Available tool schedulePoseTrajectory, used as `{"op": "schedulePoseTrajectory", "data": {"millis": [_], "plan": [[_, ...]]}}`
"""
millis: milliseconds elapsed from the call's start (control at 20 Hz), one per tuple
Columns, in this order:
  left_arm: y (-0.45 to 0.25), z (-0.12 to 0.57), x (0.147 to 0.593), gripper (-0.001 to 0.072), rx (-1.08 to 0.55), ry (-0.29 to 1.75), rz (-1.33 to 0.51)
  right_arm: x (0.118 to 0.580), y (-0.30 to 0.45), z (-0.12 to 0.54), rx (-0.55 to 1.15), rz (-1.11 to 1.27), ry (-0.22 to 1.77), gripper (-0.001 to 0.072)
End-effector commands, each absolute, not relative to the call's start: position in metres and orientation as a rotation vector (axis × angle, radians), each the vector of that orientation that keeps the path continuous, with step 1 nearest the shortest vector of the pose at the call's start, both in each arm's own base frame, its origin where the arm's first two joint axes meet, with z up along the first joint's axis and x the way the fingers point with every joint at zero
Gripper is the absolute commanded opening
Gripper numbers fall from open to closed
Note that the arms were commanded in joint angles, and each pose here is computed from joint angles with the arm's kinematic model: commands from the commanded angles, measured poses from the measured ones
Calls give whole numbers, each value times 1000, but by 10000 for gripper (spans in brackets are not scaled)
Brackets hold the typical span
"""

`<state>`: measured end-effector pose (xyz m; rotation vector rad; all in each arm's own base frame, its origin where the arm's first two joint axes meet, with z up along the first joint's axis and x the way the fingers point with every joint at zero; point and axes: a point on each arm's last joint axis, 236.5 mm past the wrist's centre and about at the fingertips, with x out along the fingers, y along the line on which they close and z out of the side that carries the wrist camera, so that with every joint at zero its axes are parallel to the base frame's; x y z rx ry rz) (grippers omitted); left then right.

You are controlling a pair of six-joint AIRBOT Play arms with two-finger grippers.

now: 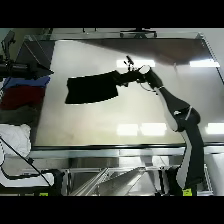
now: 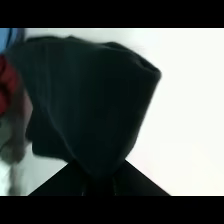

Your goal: Fold the shirts.

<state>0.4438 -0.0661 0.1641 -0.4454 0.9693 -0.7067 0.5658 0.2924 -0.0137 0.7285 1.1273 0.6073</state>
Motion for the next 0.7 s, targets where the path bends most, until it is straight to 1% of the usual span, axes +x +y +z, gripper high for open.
{"op": "schedulePoseTrajectory", "data": {"millis": [0, 50, 150, 250, 350, 450, 550, 650], "plan": [[-68, 163, 439, 1, -443, 985, -719, 597, 141, 16, 687, 161, 1065, 16], [-68, 163, 439, 1, -443, 985, -719, 597, 93, 23, 717, 38, 1058, 15], [-68, 163, 439, 1, -443, 985, -719, 583, 1, 42, 710, -152, 1029, 15], [-68, 163, 439, 1, -443, 986, -719, 549, -87, 52, 671, -389, 1023, 15], [-68, 163, 439, 1, -443, 985, -719, 502, -159, 57, 635, -621, 1025, 15], [-67, 163, 440, 1, -443, 985, -718, 447, -222, 53, 659, -850, 1009, 15], [-69, 163, 439, 1, -442, 987, -721, 379, -265, 36, 721, -1088, 1001, 15], [-76, 163, 438, 1, -435, 991, -735, 319, -286, 11, 786, -1233, 978, 15]]}}
